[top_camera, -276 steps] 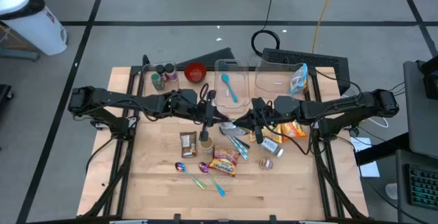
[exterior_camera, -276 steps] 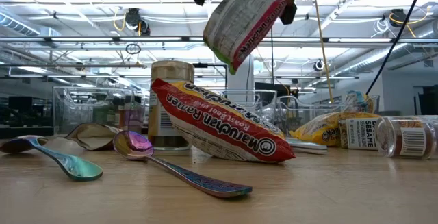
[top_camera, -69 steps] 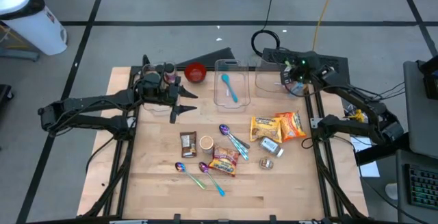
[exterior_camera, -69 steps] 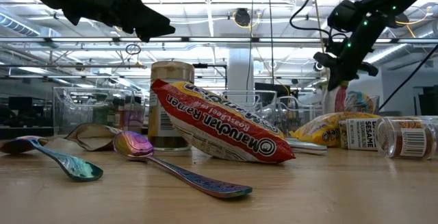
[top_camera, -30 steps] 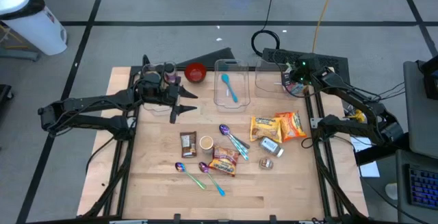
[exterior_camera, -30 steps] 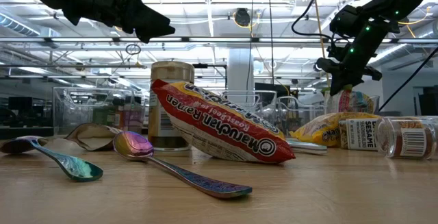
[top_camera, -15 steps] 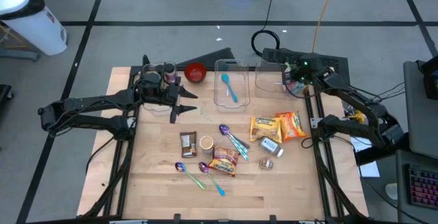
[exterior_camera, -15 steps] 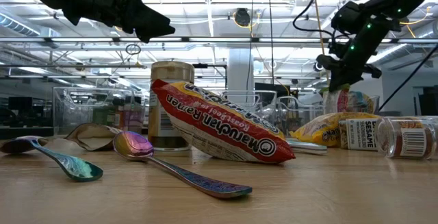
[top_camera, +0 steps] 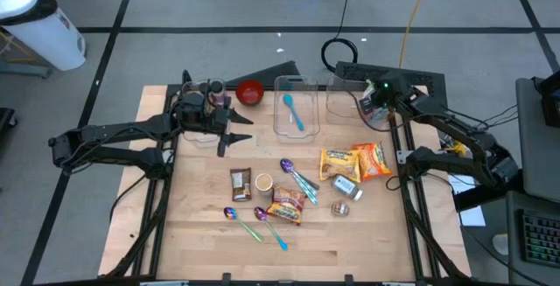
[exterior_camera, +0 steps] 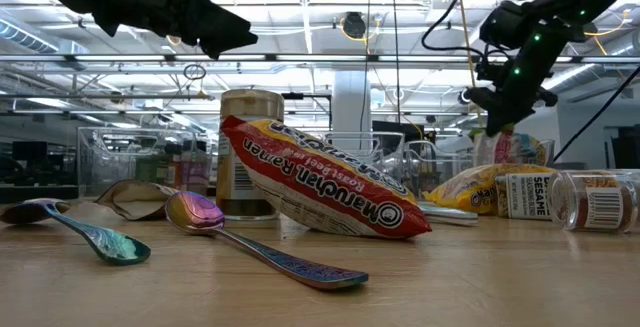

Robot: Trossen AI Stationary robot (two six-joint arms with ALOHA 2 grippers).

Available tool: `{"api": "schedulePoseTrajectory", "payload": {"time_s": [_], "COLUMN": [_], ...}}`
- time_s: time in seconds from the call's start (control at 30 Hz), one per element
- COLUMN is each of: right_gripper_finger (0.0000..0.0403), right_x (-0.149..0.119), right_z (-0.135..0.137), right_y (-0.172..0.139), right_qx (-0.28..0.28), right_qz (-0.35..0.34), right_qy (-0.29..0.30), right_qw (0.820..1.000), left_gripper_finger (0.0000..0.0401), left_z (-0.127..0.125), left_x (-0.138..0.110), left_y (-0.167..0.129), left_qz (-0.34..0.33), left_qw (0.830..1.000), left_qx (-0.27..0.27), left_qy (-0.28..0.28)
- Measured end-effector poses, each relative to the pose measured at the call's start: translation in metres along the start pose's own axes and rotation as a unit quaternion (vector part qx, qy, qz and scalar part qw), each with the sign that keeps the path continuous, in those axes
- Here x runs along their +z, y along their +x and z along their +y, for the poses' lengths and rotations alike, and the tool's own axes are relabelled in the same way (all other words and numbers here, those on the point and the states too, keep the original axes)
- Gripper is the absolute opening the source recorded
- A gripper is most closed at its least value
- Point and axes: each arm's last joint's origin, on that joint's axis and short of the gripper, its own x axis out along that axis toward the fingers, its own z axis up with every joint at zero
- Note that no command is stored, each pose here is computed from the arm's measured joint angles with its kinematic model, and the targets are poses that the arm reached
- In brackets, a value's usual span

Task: Pick & Place Food Item
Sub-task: Put the orange noodle pack into the right transparent bin

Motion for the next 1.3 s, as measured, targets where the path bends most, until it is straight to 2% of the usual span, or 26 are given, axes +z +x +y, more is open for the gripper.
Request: {"api": "schedulePoseTrajectory", "payload": {"time_s": [0.23,0.5,1.07,1.3], "right_gripper_finger": [0.007,0.007,0.007,0.007], "right_x": [-0.003,-0.007,0.0,0.02], "right_z": [0.006,0.009,0.009,0.01], "right_y": [-0.002,-0.004,-0.005,-0.02], "right_qx": [-0.04,-0.059,-0.071,-0.058], "right_qz": [0.007,0.018,-0.009,-0.061], "right_qy": [-0.051,-0.08,-0.08,-0.063], "right_qw": [0.998,0.995,0.994,0.994], "left_gripper_finger": [0.0216,0.0216,0.0216,0.0216], "left_z": [0.0,0.0,0.0,0.001], "left_x": [0.0,0.001,0.001,0.001], "left_y": [0.0,0.0,0.0,0.0], "left_qz": [-0.002,-0.003,-0.003,-0.002], "left_qw": [1.0,1.0,1.0,1.0], "left_qx": [0.0,0.001,0.001,0.009], "left_qy": [0.0,-0.002,-0.006,-0.006]}}
